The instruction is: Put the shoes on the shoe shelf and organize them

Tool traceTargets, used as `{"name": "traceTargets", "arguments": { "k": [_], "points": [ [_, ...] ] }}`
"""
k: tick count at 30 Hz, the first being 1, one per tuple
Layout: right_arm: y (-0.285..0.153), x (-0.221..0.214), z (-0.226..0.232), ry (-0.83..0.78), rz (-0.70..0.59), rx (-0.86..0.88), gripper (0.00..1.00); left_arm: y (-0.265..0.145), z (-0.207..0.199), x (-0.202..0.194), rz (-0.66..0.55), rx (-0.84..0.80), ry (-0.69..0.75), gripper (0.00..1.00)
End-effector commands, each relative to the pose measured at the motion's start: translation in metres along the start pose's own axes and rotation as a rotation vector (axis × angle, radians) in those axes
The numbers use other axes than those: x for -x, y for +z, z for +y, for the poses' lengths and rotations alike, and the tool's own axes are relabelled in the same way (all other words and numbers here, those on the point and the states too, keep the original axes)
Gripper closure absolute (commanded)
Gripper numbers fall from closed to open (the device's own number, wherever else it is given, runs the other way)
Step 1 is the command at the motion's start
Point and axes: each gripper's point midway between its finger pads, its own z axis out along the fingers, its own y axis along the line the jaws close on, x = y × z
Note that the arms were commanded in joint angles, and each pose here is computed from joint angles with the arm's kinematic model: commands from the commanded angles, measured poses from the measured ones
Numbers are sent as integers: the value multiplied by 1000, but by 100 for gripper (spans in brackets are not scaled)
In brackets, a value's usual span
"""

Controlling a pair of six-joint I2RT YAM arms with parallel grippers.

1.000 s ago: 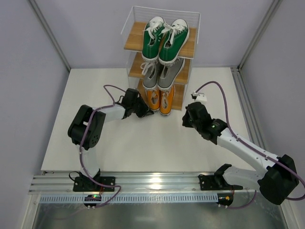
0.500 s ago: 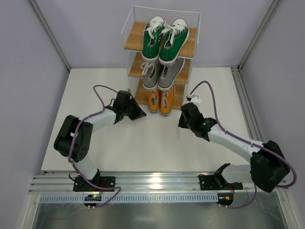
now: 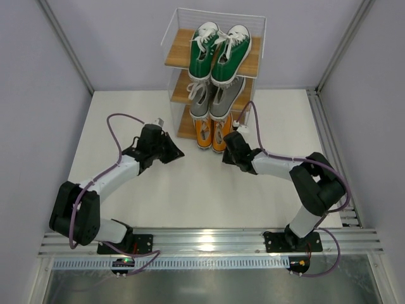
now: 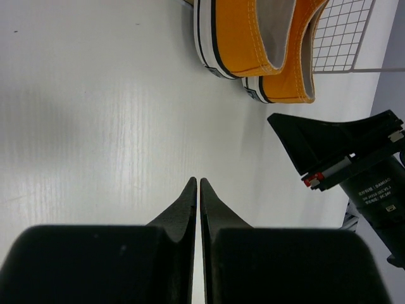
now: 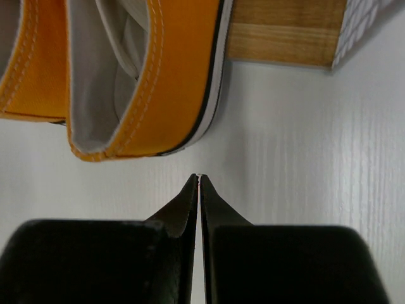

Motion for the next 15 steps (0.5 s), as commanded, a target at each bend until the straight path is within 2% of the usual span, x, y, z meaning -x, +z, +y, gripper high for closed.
{"name": "traceTargets", "arguments": {
  "k": [1, 8, 15],
  "points": [
    [11, 39, 29, 55, -123, 67, 96, -12, 9, 1, -14, 26, 14, 100],
    [35, 39, 24, 62, -141, 7, 96, -34, 16, 3, -37, 44, 28, 100],
    [44, 45, 48, 63, -135, 93, 96, -52, 18, 6, -59, 42, 32, 100]
  ]
}}
